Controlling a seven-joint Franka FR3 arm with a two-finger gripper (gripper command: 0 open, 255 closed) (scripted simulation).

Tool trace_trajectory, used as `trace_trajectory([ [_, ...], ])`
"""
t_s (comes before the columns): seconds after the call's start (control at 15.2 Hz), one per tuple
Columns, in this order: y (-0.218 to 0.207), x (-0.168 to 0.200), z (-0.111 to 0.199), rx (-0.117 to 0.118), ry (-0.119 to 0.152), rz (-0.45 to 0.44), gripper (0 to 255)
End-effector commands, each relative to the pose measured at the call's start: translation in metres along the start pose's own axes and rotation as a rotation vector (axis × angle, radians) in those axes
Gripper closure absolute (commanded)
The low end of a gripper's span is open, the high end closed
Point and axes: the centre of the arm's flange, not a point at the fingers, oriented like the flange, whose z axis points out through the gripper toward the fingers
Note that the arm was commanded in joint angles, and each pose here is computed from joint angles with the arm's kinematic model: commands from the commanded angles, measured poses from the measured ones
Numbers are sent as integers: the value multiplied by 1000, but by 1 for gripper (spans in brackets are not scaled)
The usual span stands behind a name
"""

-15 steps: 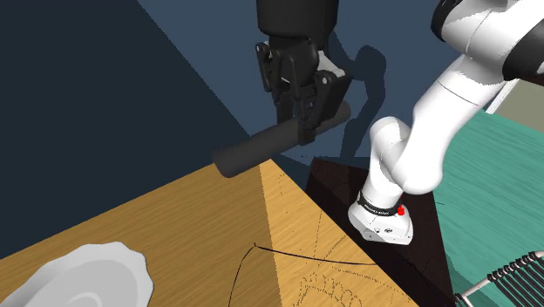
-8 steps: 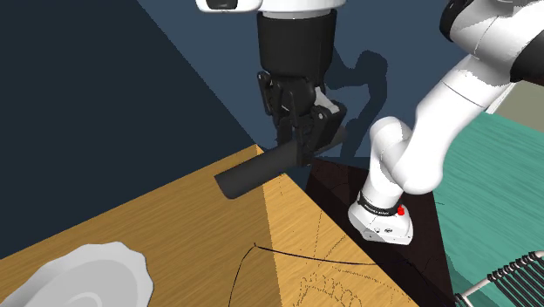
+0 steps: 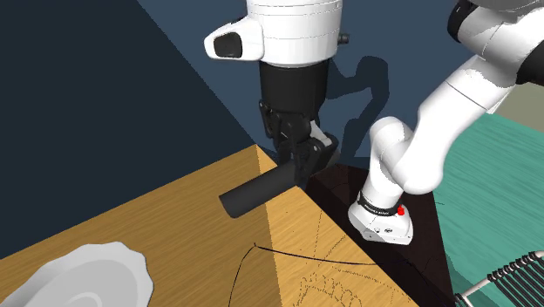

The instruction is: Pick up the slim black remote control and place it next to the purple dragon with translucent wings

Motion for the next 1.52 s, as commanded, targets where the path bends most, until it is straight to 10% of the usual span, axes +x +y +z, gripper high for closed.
trace_trajectory([
  [0.0, 1, 0, 11, 0, 1, 0, 255],
  [1.45, 10, 2, 126, 0, 1, 0, 255],
])
